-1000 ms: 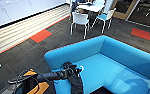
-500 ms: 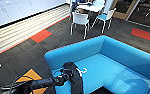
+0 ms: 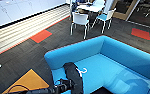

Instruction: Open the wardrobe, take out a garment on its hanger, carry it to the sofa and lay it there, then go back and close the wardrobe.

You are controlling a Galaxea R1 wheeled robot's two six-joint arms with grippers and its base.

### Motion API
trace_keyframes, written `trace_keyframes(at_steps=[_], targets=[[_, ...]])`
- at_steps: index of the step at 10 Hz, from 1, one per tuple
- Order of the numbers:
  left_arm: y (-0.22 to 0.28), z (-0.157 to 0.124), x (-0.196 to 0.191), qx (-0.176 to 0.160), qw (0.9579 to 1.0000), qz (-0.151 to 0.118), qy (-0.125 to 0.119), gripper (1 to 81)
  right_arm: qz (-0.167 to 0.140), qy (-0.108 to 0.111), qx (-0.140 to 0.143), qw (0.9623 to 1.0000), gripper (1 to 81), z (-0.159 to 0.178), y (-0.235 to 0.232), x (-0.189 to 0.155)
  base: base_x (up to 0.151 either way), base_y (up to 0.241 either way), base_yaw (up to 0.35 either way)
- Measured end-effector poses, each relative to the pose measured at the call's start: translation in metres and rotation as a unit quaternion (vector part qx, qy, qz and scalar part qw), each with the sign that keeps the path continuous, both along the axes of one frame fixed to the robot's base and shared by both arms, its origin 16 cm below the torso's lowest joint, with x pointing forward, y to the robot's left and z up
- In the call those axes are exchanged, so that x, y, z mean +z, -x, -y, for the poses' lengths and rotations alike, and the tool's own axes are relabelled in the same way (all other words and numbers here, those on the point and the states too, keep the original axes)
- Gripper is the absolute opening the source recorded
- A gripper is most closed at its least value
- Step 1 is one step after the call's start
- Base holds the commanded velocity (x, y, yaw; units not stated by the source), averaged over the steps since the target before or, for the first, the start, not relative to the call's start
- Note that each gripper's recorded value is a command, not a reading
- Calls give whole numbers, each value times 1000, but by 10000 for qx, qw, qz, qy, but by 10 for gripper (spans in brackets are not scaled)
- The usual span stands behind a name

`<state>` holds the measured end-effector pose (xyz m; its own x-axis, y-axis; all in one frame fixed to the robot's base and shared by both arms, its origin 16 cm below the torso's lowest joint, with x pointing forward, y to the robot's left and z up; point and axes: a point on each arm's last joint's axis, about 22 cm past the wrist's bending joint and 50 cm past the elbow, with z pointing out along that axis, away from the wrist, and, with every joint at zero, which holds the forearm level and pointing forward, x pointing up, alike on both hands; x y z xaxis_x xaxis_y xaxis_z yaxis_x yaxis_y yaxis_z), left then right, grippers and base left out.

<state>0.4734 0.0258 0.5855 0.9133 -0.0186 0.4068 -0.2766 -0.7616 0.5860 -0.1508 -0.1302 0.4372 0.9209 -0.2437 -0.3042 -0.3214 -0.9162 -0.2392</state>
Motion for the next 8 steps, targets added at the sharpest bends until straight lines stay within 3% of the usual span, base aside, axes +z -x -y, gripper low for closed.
trace_keyframes(at_steps=[5,8], targets=[[120,-14,-9,-468,9985,-261,-147,811,514,-12,1,9987,811,-1,-41,-9,0,0,0],[196,-38,-32,-781,9950,-356,-516,811,802,-26,3,9968,811,-2,-62,-11,0,0,0]])
